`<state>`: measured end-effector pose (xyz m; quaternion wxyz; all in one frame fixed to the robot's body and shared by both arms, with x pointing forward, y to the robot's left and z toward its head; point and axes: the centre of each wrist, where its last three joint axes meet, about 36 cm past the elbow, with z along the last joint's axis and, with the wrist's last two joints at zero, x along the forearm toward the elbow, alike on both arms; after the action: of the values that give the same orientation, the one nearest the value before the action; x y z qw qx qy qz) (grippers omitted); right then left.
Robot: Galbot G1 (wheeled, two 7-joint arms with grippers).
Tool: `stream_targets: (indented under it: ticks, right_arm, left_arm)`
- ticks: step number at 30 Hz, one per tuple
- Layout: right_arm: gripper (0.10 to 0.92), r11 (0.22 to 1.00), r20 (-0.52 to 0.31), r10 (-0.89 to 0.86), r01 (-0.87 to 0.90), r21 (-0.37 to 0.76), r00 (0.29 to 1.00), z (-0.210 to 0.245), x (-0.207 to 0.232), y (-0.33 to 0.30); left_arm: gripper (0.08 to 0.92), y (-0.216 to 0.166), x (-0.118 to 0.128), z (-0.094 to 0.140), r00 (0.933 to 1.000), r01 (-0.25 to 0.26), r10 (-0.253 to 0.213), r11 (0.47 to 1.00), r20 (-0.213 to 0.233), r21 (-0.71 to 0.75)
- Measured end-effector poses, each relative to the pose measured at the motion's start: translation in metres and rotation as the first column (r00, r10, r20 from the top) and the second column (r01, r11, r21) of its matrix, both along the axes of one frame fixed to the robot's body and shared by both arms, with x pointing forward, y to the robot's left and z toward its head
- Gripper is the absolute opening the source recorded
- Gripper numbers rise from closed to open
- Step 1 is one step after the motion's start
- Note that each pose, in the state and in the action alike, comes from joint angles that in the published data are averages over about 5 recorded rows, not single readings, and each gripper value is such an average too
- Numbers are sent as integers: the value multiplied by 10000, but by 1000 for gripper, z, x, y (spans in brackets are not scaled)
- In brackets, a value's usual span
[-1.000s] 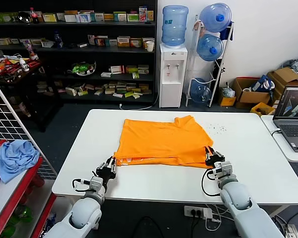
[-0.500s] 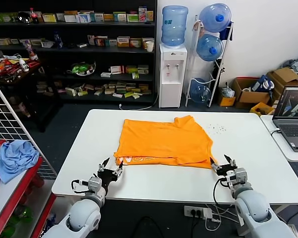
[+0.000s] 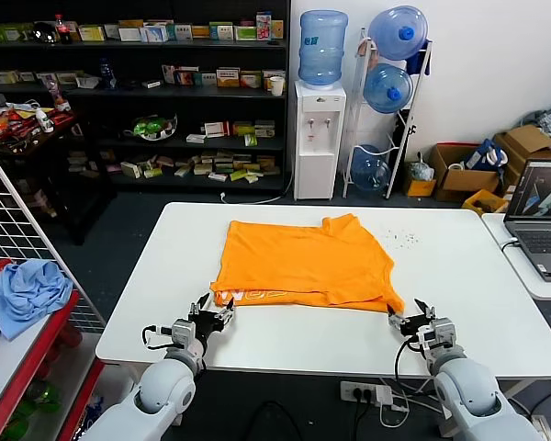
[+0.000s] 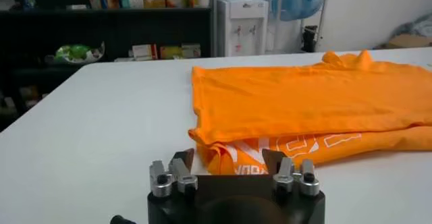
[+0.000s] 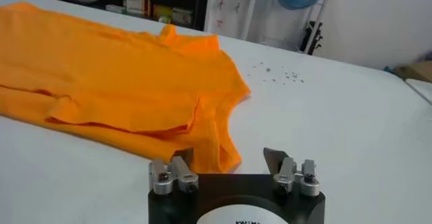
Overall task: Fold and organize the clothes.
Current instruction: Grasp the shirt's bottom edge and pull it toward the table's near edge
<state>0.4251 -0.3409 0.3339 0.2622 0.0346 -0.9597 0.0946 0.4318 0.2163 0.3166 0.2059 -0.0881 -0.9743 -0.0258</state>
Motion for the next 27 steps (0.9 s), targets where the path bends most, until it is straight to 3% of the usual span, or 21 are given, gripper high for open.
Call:
stream_targets:
  ticks: [17,27]
  right_arm:
    - [136,9992,-372,187,-200,-357,9991,-2,-7,-6]
    - [129,9986,-703,95,-131,-508,9975,23,-39,-9]
  left_arm:
    - [122,8,-5,-4,9990,-174,162,9995,-421,-279]
    - [93,18,-24,14,9970,-105,77,9993,-767,-358]
